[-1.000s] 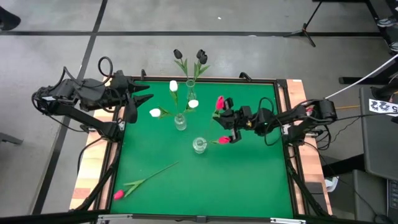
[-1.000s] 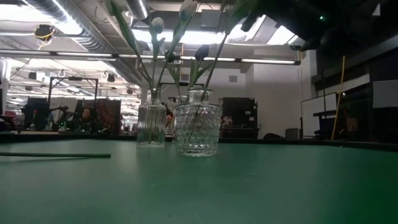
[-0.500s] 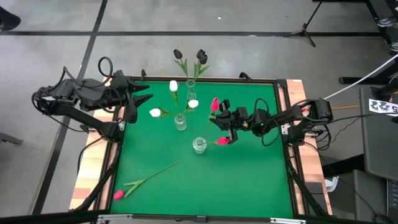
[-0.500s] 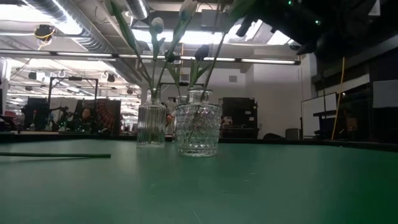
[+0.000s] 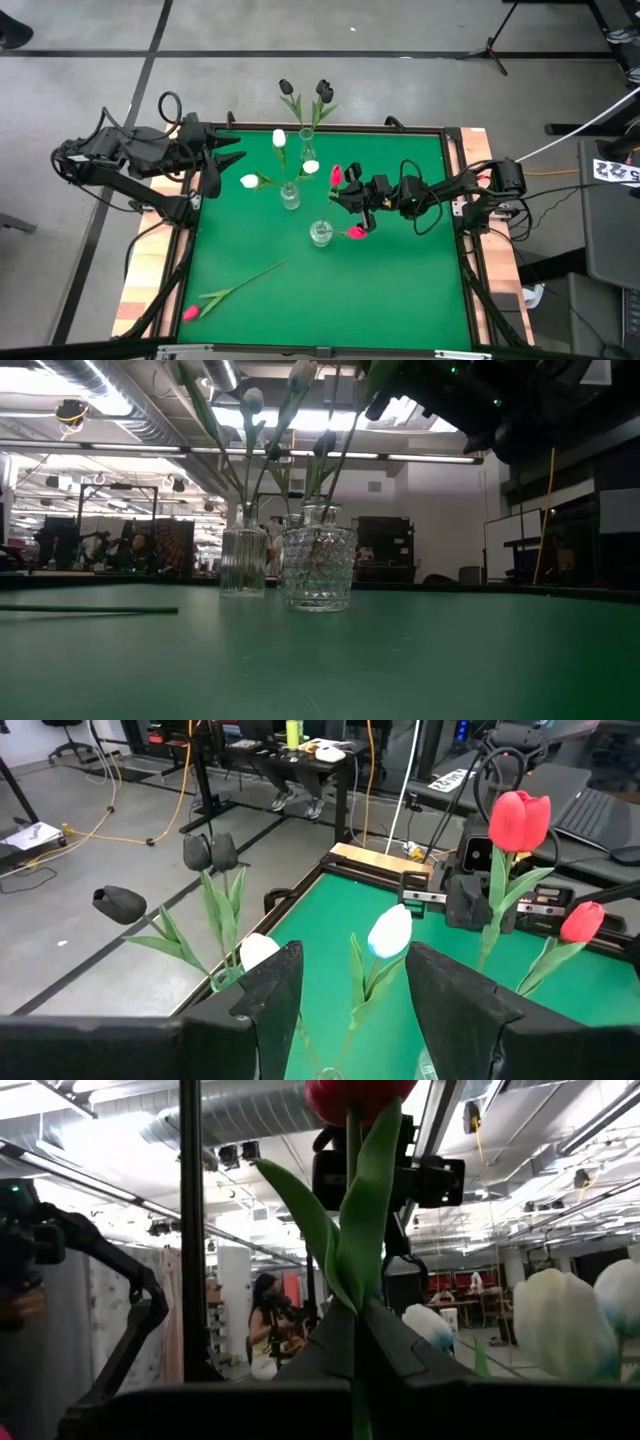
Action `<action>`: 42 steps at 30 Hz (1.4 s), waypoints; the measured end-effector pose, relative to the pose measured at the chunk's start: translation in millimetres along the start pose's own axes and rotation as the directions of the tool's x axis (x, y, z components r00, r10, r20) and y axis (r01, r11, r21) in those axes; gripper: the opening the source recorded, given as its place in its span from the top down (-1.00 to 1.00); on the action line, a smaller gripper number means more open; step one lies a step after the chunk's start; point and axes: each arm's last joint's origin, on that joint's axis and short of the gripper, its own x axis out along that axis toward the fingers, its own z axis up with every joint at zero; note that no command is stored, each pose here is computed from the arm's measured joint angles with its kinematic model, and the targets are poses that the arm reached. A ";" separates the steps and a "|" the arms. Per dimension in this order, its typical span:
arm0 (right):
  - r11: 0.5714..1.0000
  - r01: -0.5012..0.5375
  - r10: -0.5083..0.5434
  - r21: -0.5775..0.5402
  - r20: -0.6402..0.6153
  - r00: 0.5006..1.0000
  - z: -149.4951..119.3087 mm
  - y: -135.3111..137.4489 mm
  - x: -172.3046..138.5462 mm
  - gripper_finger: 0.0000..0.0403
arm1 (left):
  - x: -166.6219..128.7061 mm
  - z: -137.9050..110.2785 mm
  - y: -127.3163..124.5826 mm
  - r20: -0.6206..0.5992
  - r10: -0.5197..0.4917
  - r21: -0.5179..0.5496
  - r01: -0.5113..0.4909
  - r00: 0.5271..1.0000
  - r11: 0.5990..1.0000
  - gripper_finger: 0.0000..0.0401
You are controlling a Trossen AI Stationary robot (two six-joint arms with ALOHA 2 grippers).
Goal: Sort flowers into vase by color
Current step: Put the right pink flower into the bottom transparent vase
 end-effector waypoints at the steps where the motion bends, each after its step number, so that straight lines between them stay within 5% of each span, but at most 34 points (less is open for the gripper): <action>1: 1.000 -0.002 0.002 -0.003 -0.004 1.000 -0.8 0.0 -0.1 0.99 | 0.0 0.0 0.0 0.000 0.000 0.003 0.000 1.000 1.000 0.11; 11: 0.999 0.035 -0.033 0.020 -0.085 0.996 -29.3 -4.6 -5.1 0.98 | 0.1 0.0 -0.1 -0.001 0.000 0.016 0.000 1.000 1.000 0.11; 28: 0.997 0.021 -0.007 0.069 -0.191 0.982 -43.3 -5.4 -7.7 0.66 | 0.0 -0.1 0.1 -0.001 0.001 0.020 -0.001 1.000 1.000 0.11; 42: 0.992 -0.040 0.066 0.120 -0.218 0.974 -44.9 -3.4 -8.0 0.14 | 0.0 -4.7 1.4 -0.041 0.012 0.024 -0.011 0.999 1.000 0.11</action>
